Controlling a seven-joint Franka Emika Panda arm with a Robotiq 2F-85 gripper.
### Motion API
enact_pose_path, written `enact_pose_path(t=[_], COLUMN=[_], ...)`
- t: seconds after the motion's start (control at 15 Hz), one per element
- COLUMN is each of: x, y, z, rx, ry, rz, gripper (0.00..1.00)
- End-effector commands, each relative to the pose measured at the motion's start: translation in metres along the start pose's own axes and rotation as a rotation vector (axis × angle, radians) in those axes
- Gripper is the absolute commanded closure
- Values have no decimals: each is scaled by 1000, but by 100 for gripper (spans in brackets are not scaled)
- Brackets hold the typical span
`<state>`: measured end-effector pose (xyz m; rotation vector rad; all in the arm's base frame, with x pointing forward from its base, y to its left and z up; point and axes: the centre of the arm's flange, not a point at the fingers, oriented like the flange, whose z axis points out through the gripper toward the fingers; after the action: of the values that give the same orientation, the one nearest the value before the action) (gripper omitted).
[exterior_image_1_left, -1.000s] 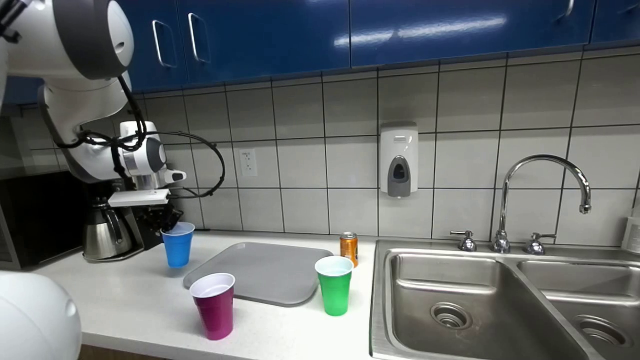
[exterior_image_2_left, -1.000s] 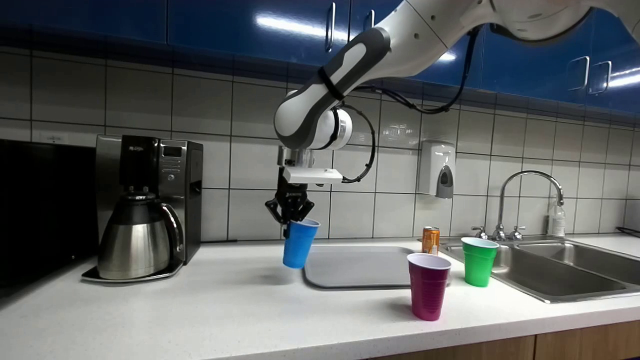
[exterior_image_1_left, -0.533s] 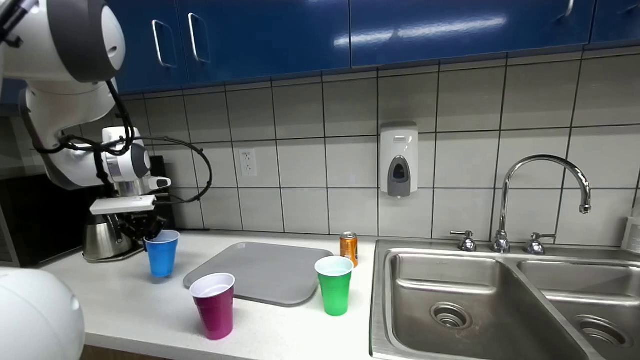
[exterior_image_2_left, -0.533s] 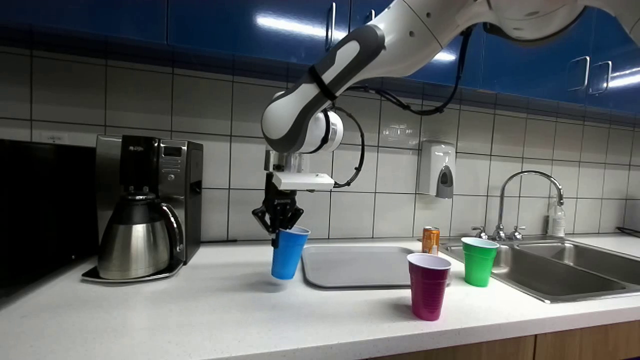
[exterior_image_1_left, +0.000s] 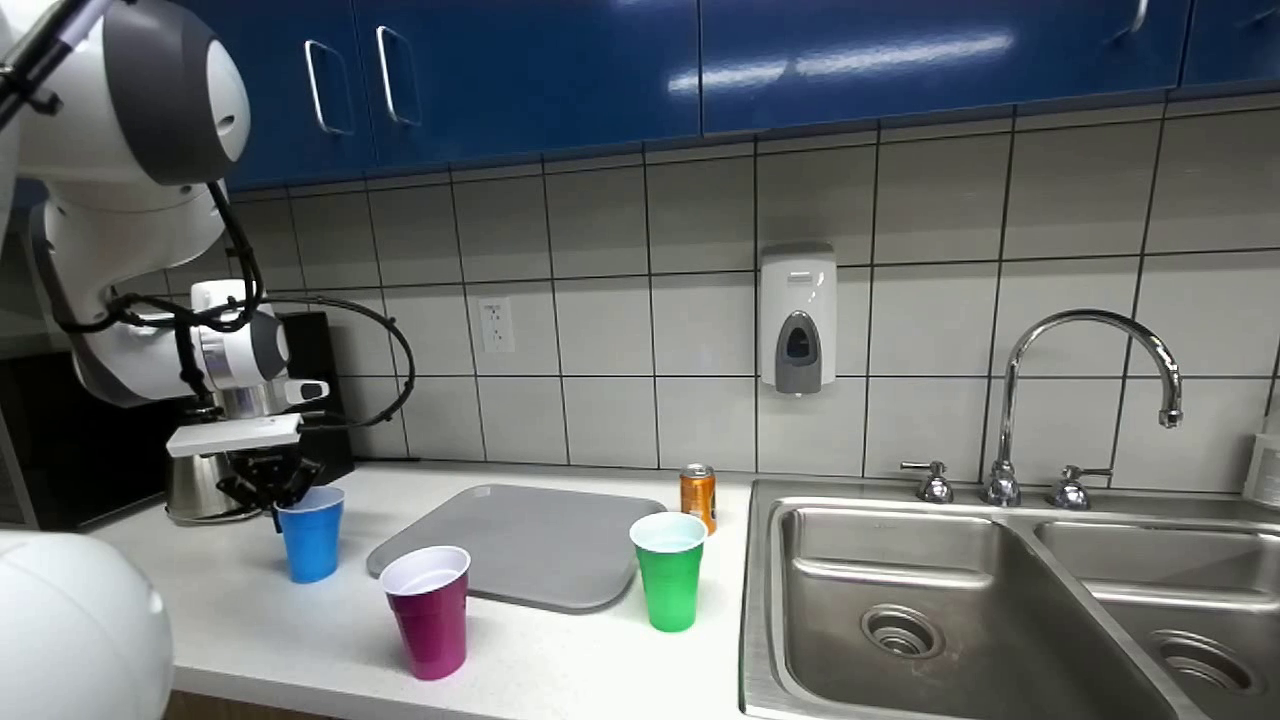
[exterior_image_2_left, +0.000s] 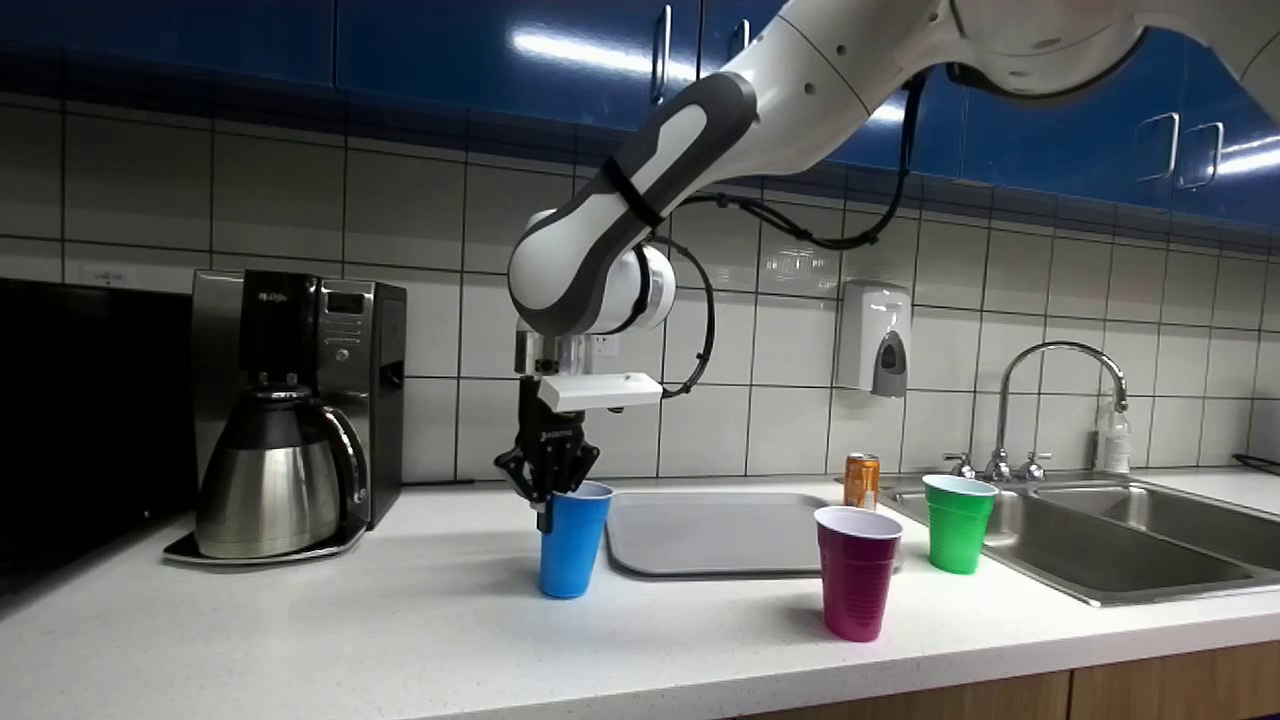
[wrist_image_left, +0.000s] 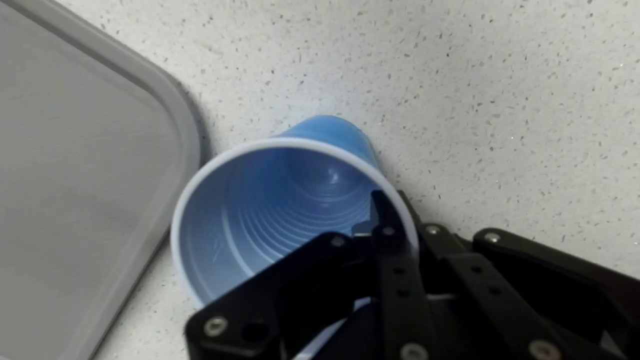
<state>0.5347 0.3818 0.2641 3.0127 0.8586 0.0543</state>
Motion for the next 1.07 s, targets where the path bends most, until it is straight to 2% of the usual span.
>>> enact_pose_path(t=[0.0, 0.07, 0.13, 0.2, 0.33, 0.87, 0.93, 1.0], x=[-2, -2, -3, -3, -5, -6, -6, -5], y=[-2, -2, -2, -3, -4, -3, -2, -3], z=[2, 2, 2, 1, 1, -7, -10, -13], rx=[-24, -27, -28, -36, -39, -38, -36, -34], ry=[-29, -32, -32, -32, -33, -17, -12, -5], rz=[-44, -47, -49, -50, -53, -48, -46, -43], gripper=[99, 99, 94, 72, 67, 8, 2, 0])
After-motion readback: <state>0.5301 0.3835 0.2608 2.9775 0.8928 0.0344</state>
